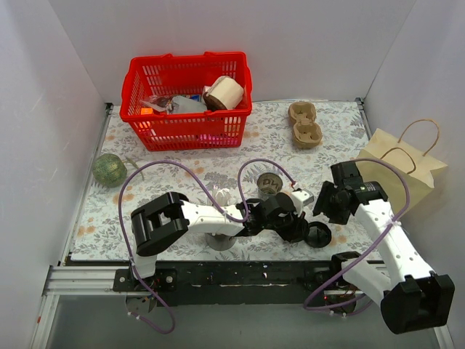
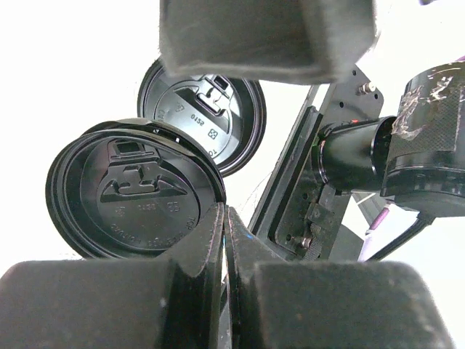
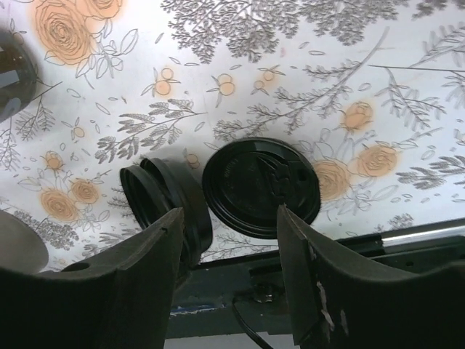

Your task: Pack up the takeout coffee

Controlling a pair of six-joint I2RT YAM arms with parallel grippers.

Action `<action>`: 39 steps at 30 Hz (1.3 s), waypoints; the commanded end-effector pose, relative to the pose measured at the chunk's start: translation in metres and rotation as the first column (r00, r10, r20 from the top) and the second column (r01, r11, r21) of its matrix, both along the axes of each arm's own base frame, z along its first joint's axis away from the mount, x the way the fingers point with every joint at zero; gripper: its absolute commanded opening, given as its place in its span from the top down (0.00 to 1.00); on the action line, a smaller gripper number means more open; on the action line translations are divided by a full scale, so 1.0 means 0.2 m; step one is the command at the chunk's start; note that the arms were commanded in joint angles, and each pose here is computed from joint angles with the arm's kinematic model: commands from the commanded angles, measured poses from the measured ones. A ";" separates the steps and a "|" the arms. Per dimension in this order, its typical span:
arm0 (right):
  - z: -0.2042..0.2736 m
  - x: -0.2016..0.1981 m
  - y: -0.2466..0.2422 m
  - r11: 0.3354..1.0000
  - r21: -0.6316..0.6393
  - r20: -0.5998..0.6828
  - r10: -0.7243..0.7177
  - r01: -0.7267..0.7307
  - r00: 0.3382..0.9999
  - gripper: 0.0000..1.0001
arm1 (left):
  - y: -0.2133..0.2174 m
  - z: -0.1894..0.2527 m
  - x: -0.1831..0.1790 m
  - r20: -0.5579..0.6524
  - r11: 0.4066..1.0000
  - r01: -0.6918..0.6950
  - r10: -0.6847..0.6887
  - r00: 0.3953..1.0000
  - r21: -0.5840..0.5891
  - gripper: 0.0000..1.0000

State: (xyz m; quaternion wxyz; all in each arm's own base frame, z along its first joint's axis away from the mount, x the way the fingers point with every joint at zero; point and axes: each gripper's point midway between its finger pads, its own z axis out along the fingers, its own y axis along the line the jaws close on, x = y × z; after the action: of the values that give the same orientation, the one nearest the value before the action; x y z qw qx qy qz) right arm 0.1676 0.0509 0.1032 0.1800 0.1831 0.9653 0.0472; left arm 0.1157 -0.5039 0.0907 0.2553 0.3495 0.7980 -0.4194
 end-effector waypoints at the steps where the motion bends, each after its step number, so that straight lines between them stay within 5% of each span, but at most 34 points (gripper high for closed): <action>1: -0.01 0.09 0.10 0.994 0.090 0.010 0.067 -0.067 0.998 0.40 | -0.02 0.11 0.00 0.070 0.998 0.014 -0.010 0.998 -0.056 1.00; 8: -0.04 0.07 0.18 0.976 0.164 -0.033 0.150 -0.143 0.988 0.44 | 0.00 0.12 0.02 0.152 0.999 0.004 0.003 0.988 -0.046 1.00; 18: -0.08 0.05 0.09 0.992 0.080 -0.059 0.103 -0.099 0.993 0.43 | 0.02 0.18 0.02 0.241 0.999 0.013 -0.002 0.970 -0.046 1.00; 24: -0.07 0.04 0.20 0.961 0.194 -0.029 0.205 -0.196 0.978 0.45 | 0.04 0.23 0.03 0.308 0.999 0.017 -0.001 0.951 -0.048 1.00; 39: -0.15 -0.10 0.21 0.957 0.235 -0.129 0.203 -0.170 0.971 0.56 | 0.06 0.23 0.06 0.349 0.999 -0.011 0.023 0.937 -0.036 1.00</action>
State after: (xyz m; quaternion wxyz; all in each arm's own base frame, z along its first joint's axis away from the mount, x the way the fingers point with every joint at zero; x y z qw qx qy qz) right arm 0.1566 0.0863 0.0746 0.0963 0.1140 0.9792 0.1377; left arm 0.1233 -0.4922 0.1066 0.3656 0.4166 0.7536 -0.3532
